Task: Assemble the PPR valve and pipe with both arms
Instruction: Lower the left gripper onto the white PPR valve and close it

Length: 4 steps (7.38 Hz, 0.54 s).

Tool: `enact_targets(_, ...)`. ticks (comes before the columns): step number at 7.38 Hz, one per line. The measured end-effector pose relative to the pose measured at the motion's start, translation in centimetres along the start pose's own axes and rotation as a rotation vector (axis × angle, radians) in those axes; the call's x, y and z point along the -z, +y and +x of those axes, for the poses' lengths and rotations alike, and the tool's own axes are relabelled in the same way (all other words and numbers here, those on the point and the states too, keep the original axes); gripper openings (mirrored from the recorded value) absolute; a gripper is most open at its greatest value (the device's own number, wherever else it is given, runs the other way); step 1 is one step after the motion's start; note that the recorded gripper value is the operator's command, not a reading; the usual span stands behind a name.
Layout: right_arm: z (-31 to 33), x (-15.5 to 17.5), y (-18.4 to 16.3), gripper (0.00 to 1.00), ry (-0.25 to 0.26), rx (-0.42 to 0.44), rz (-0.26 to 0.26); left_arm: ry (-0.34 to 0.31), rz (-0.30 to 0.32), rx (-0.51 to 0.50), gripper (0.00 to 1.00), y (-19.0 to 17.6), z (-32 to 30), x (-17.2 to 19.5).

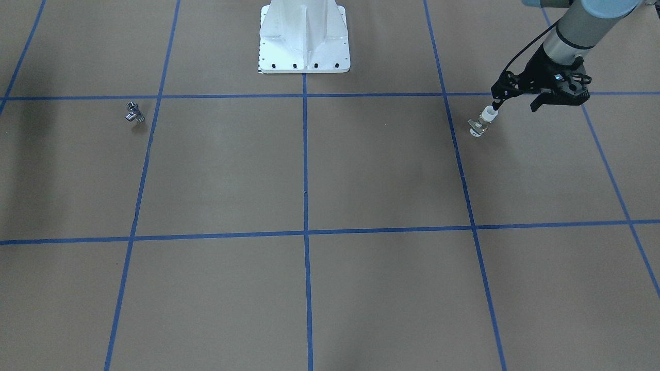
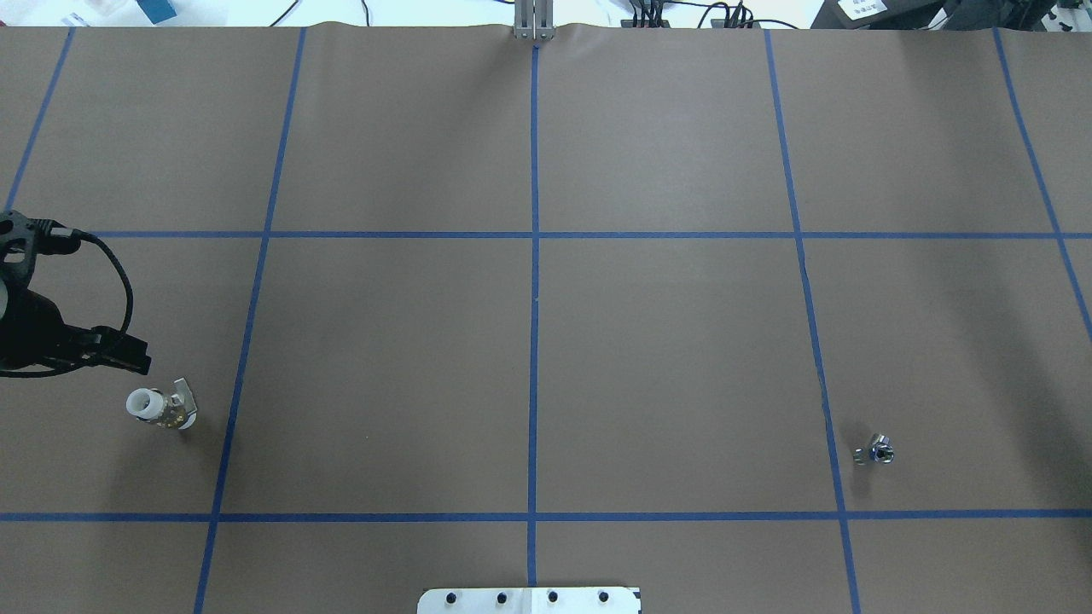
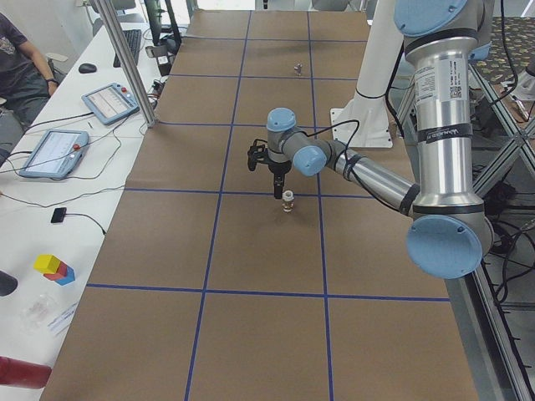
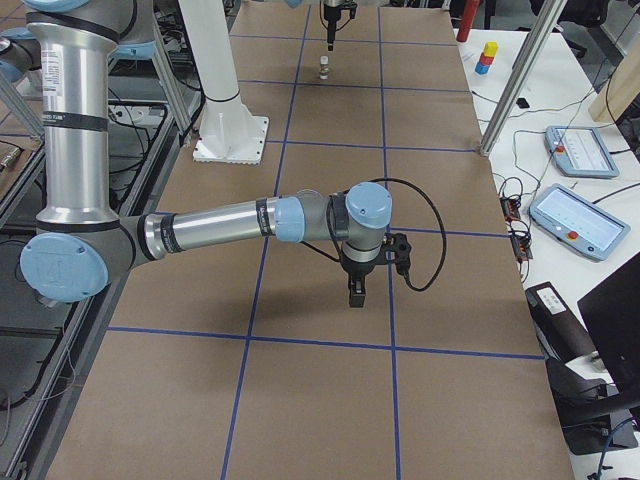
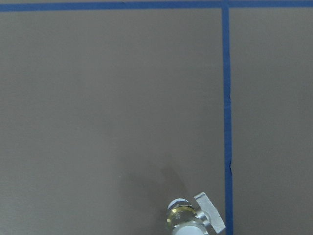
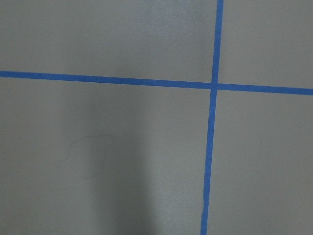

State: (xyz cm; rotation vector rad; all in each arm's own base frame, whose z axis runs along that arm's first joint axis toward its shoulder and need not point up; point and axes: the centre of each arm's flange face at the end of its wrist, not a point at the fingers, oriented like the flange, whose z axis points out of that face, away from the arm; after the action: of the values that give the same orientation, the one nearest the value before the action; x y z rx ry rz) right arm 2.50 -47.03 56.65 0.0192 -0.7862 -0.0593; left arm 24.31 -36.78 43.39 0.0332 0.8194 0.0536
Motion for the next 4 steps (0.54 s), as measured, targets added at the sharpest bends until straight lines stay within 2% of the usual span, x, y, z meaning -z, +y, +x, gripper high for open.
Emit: enact_targets(4,-1.2,-0.8,-0.3,0.99,-0.002,0.026,-0.017,-0.020,-0.048,-0.023,0.97,0.3,1.2,-3.3)
